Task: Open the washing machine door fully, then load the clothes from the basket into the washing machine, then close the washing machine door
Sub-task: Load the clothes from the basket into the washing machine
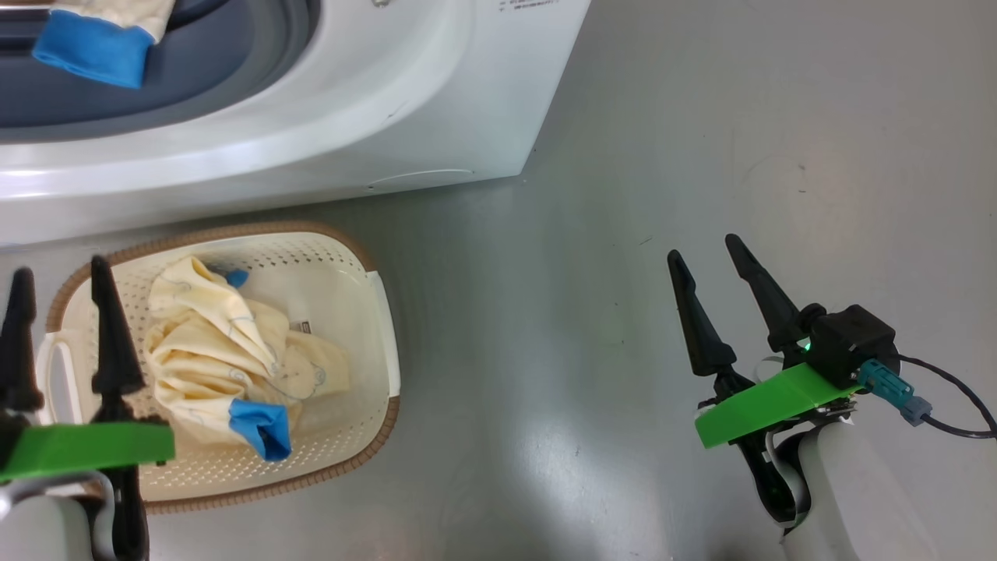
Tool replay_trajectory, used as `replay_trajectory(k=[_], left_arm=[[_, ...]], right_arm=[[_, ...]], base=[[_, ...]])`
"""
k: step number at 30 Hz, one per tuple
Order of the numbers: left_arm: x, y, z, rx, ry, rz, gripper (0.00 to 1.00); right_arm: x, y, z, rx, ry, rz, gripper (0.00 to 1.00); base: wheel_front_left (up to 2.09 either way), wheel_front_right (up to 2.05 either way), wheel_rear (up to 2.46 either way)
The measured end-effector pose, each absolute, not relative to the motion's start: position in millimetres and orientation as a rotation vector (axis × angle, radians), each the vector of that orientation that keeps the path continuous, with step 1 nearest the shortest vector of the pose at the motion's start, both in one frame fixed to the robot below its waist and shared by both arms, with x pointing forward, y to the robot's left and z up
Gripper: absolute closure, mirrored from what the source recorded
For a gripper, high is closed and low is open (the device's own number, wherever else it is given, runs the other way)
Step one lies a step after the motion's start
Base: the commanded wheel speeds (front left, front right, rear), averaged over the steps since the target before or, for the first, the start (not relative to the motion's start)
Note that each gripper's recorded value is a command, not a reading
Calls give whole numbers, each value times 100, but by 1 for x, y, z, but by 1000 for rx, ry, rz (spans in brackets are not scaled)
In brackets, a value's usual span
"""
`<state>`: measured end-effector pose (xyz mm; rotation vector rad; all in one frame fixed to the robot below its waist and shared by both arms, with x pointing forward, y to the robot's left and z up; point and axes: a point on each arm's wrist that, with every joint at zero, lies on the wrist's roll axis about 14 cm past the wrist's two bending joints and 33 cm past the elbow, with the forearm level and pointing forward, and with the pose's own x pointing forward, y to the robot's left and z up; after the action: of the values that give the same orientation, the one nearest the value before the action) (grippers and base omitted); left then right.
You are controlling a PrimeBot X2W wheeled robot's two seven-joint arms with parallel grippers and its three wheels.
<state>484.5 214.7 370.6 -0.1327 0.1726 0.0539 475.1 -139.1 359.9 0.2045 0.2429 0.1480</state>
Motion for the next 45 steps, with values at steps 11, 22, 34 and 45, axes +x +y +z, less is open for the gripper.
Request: replay_trajectory(k=[11,22,34,45], left_arm=[[453,218,340,-121,290,71,0],[431,220,322,-123,365,89,0],[430,214,321,-131,369,77,0],[472,204,347,-161,255,27,0]], right_arm=[[474,-138,358,205,249,152,0],[473,-138,358,203,251,150,0],[473,-139,359,201,250,149,0],[472,-141,360,201,248,146,0]], base=[[0,0,0],[0,0,0],[0,0,0],[0,0,0]])
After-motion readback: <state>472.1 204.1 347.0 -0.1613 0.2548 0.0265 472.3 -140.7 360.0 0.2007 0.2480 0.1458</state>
